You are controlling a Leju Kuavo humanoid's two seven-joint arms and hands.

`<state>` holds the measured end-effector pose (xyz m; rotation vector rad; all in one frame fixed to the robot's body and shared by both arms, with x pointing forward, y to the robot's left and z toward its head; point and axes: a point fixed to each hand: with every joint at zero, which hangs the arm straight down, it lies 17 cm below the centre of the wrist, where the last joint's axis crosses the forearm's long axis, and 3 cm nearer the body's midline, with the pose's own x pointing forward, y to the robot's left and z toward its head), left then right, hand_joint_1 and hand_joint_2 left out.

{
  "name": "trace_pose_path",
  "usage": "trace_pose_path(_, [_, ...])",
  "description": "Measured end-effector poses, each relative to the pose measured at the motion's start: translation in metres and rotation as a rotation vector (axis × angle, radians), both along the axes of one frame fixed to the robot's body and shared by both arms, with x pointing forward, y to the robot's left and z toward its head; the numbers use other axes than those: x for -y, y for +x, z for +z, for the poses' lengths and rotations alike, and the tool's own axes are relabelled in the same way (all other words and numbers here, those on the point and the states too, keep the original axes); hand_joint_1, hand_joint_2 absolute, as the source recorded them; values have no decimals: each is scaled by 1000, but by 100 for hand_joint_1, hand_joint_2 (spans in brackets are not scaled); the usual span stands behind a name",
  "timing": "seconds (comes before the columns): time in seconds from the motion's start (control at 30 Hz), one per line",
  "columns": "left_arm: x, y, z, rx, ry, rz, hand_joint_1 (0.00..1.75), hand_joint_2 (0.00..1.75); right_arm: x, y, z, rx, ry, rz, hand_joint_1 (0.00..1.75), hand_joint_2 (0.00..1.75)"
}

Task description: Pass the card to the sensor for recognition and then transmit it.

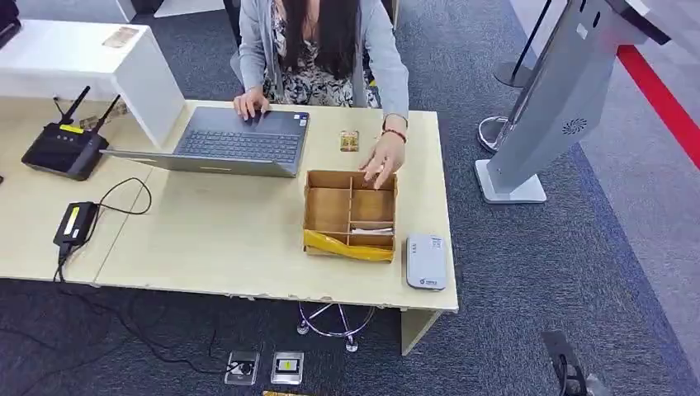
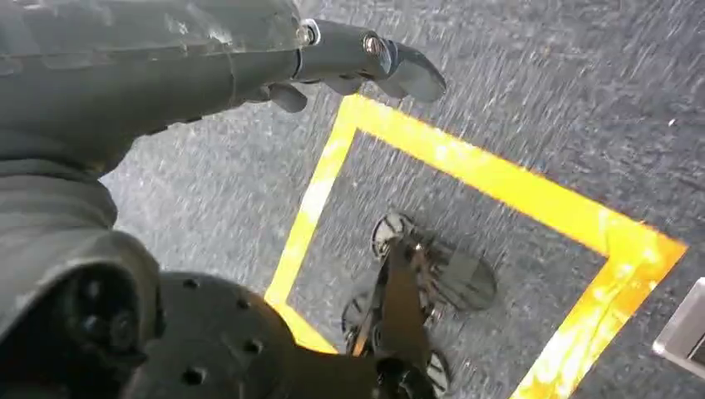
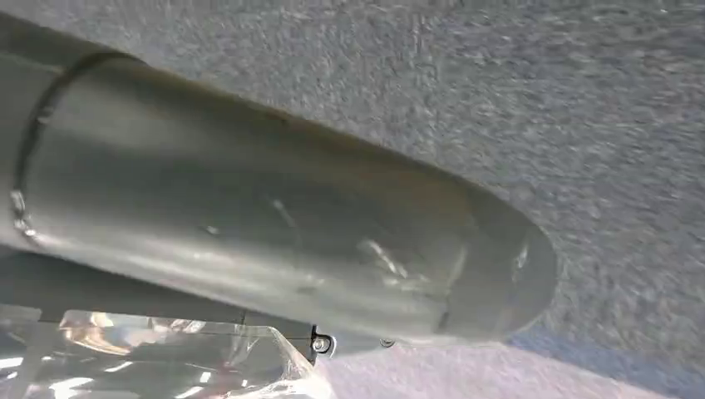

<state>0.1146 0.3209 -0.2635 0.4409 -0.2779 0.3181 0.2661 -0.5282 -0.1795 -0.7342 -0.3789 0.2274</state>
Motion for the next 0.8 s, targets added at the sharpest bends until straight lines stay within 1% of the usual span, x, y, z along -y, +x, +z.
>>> trace_pose_path(0.2, [1, 6, 0, 14, -15, -39, 0, 0, -9, -29, -15, -5, 24, -52, 0, 0])
trace_pose_path(0.4, [4, 11, -1, 36, -52, -41, 0, 0, -16, -62, -28, -3, 33, -143, 0, 0])
trace_pose_path(0.5, [4, 11, -1, 37, -59, -34, 0, 0, -22, -74, -34, -6, 53, -183, 0, 0])
trace_pose_path(0.7, [5, 11, -2, 39, -71, -30, 0, 0, -35, -82, -42, -18, 91, -207, 0, 0])
trace_pose_path(0.8, [4, 2, -4, -5, -79, 8, 0, 0, -40, -82, -44, -29, 103, -201, 0, 0])
